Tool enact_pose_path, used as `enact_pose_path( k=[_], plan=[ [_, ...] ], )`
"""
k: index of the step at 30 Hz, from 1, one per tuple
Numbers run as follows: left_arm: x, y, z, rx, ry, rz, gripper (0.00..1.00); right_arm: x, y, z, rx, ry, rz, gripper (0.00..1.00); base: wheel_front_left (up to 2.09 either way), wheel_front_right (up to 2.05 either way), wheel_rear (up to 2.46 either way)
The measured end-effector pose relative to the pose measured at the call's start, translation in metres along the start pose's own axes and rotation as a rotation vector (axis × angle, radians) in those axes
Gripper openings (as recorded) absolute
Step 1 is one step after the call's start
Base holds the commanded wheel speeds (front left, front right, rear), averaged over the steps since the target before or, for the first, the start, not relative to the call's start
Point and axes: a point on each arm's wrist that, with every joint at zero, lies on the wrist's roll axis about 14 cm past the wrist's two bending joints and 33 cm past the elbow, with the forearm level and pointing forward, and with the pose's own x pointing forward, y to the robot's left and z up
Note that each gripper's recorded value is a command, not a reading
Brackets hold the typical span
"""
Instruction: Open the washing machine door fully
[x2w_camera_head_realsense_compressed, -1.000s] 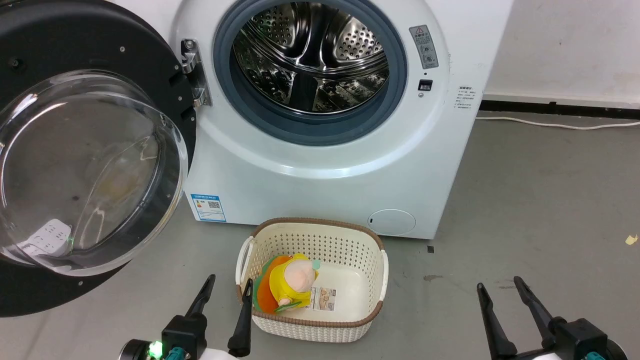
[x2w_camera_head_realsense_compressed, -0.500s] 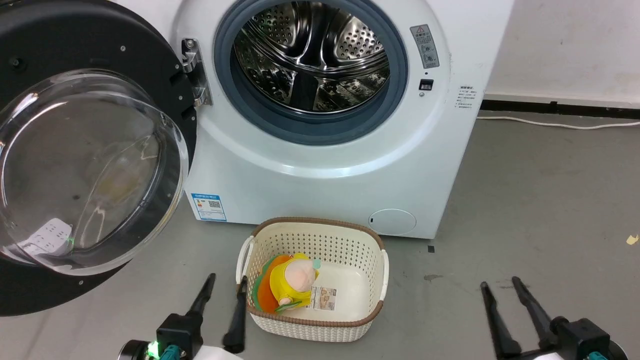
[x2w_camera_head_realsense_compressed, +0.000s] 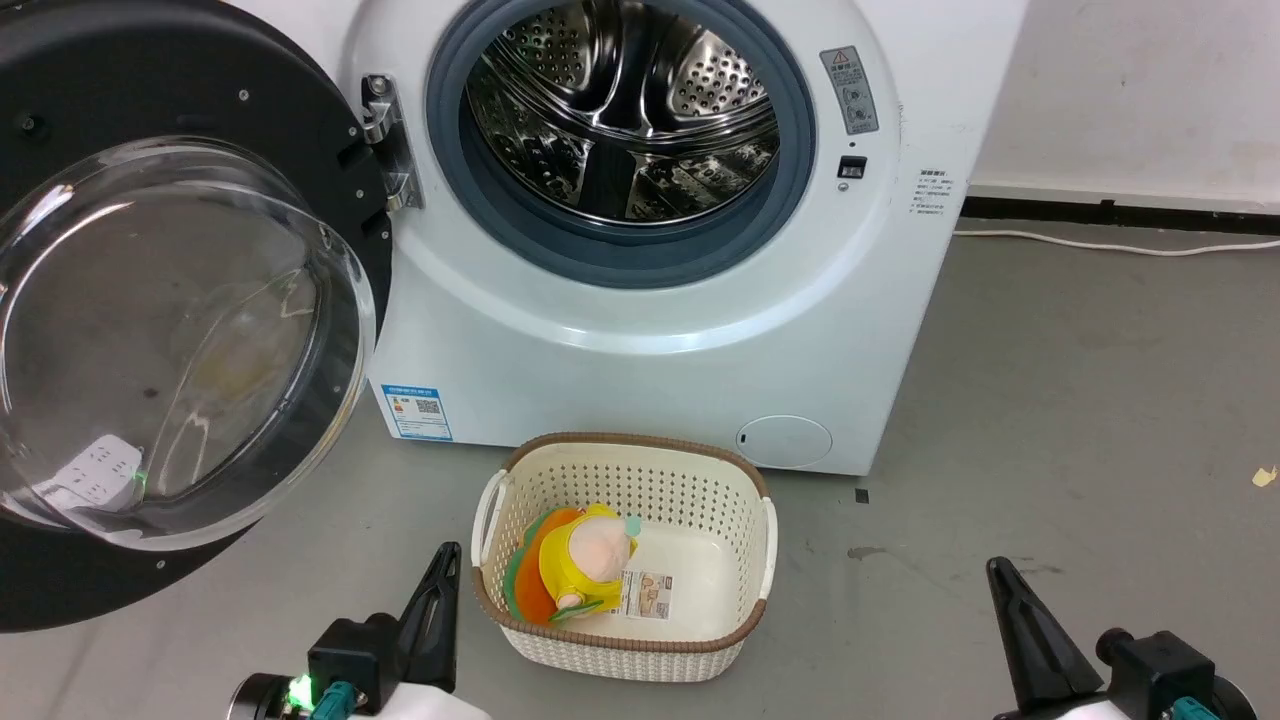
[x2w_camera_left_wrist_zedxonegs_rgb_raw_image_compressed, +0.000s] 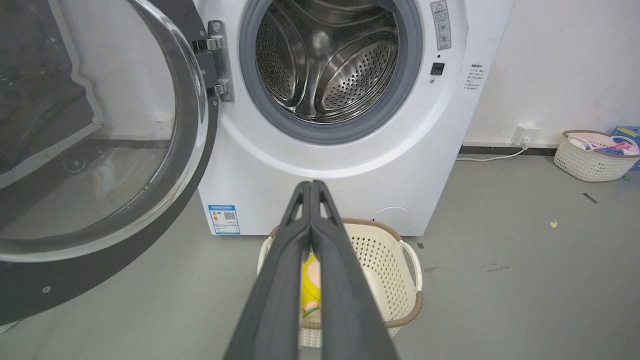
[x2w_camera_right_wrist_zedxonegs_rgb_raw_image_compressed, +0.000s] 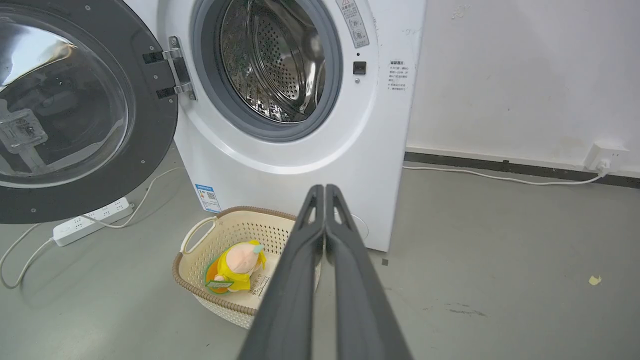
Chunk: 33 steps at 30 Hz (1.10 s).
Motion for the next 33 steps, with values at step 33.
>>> enact_pose_path(
  k=[33],
  plan=[
    [0.0079, 0.0025, 0.0069, 0.024, 0.010, 0.009, 0.00, 0.0035, -0.0016, 0.0034, -0.027, 0.026, -0.002, 0.00, 0.00, 0.00, 0.00]
  ],
)
